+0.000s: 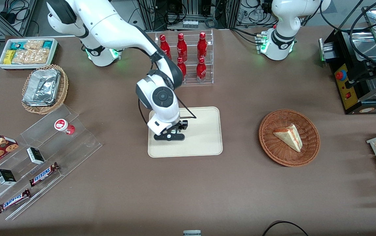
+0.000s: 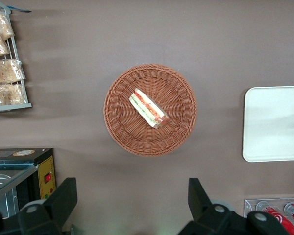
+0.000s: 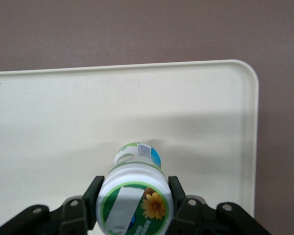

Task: Place green gum on tray
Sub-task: 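Lower the gum tub onto the tray and open the right gripper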

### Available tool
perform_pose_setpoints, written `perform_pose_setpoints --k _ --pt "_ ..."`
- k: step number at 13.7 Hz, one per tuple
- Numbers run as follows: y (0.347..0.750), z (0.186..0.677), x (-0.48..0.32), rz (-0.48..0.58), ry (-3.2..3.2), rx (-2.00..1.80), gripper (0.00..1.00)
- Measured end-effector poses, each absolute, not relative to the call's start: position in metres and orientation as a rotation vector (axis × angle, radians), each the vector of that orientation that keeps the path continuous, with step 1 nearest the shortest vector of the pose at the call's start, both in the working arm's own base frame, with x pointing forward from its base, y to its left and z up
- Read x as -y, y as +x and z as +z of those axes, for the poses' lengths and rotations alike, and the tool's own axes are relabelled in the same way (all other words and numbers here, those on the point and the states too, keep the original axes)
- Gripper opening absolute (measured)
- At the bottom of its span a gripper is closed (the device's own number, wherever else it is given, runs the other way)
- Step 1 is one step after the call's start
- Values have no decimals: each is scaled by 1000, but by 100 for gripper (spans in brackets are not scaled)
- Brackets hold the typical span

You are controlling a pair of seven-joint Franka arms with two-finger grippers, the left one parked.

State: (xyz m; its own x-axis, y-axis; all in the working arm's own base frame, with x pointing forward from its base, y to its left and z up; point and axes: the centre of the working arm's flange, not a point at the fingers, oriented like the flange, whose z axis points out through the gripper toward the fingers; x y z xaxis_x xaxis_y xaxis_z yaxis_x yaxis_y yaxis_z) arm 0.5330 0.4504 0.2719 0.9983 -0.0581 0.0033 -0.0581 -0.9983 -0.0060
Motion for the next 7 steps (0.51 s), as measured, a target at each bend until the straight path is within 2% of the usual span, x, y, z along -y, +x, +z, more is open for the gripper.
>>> perform_pose_setpoints --k 7 --pt "518 246 -474 -36 -3123 -94 58"
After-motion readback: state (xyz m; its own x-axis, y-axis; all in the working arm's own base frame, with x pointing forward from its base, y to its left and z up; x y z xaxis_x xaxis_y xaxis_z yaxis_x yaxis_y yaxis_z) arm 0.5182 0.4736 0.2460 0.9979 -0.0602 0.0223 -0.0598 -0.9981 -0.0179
